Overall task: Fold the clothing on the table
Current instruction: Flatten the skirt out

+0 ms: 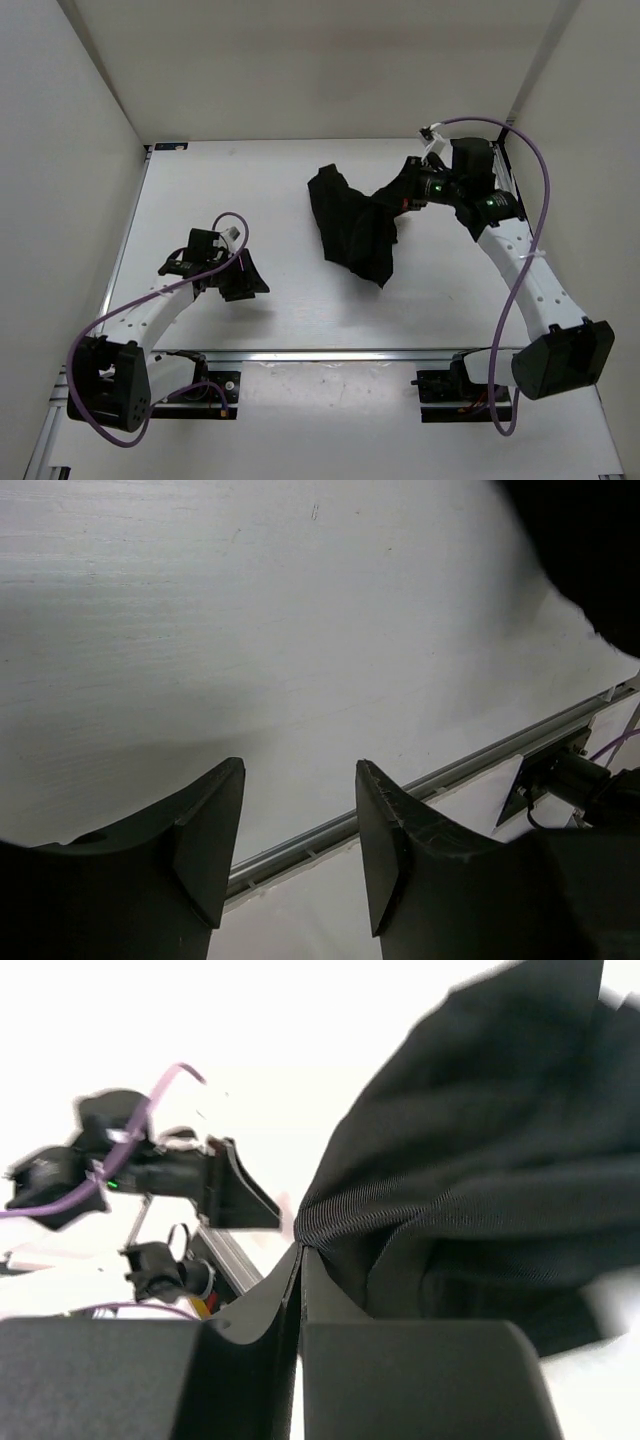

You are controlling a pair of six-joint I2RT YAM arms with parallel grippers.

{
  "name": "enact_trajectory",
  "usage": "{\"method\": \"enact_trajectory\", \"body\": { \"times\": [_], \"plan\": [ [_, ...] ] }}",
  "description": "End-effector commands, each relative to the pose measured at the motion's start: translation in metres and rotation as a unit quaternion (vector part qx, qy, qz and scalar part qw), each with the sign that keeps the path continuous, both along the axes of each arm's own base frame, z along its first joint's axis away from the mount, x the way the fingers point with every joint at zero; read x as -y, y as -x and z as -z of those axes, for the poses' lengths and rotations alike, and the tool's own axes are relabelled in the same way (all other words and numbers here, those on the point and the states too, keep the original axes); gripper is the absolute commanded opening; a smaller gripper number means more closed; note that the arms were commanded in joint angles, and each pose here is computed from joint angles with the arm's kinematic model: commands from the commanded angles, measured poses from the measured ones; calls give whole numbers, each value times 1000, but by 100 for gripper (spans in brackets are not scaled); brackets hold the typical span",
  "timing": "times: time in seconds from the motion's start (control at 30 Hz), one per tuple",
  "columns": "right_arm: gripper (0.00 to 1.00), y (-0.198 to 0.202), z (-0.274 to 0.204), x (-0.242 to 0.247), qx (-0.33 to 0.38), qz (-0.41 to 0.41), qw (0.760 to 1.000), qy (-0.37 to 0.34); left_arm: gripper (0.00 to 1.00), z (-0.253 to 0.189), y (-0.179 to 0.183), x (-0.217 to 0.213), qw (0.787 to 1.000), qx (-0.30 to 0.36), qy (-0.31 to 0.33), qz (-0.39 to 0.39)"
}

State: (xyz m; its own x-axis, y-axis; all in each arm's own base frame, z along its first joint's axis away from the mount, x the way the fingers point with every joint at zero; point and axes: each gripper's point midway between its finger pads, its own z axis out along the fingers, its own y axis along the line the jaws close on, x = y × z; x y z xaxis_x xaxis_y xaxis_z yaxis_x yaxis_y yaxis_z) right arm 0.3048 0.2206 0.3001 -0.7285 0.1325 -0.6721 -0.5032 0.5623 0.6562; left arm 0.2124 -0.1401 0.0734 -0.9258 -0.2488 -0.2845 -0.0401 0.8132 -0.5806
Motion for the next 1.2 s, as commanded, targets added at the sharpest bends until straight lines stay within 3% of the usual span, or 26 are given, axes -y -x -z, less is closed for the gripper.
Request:
{"method": "enact_trajectory", "body": {
  "times": [0.0, 0.13, 0.23, 0.33, 0.5, 0.6, 0.73, 0.83, 0.9, 1.0, 1.1, 1.17],
  "plan": [
    [0, 2, -54, 1, 89, 5, 995, -55, 59, -7, 3, 6, 1000, 15, 16, 13],
    [0, -15, -43, 36, 81, 95, 991, -52, 59, -8, 2, 6, 1000, 17, 16, 13],
    [0, -24, -13, 70, 32, 177, 983, -39, 59, -8, 5, 7, 1000, 15, 22, 15],
    [1, -28, -5, 94, 28, 213, 976, -27, 59, -6, 5, 3, 1000, 14, 17, 7],
    [0, -51, 5, 71, 16, 184, 983, 11, 59, -8, 3, 3, 1000, 15, 18, 9],
    [0, -67, 22, 28, -22, 122, 992, 15, 59, -8, 4, 5, 1000, 17, 19, 13],
    [0, -84, 25, -50, -18, 4, 1000, 9, 59, -9, 3, 3, 1000, 18, 22, 6],
    [0, -86, -39, -83, 63, -70, 993, -73, 59, -10, 4, 3, 1000, 20, 21, 8],
    [0, -77, -96, -92, 154, -112, 974, -124, 58, -7, 6, 3, 1000, 16, 20, 9],
    [0, -50, -166, -79, 241, -158, 938, -192, 59, -8, 4, 1, 1000, 16, 15, 7],
    [0, -35, -207, -55, 319, -162, 906, -227, 59, -8, 3, 1, 1000, 14, 15, 8],
    [0, -33, -220, -34, 337, -137, 900, -239, 59, -6, 5, 2, 1000, 10, 15, 10]
  ]
}}
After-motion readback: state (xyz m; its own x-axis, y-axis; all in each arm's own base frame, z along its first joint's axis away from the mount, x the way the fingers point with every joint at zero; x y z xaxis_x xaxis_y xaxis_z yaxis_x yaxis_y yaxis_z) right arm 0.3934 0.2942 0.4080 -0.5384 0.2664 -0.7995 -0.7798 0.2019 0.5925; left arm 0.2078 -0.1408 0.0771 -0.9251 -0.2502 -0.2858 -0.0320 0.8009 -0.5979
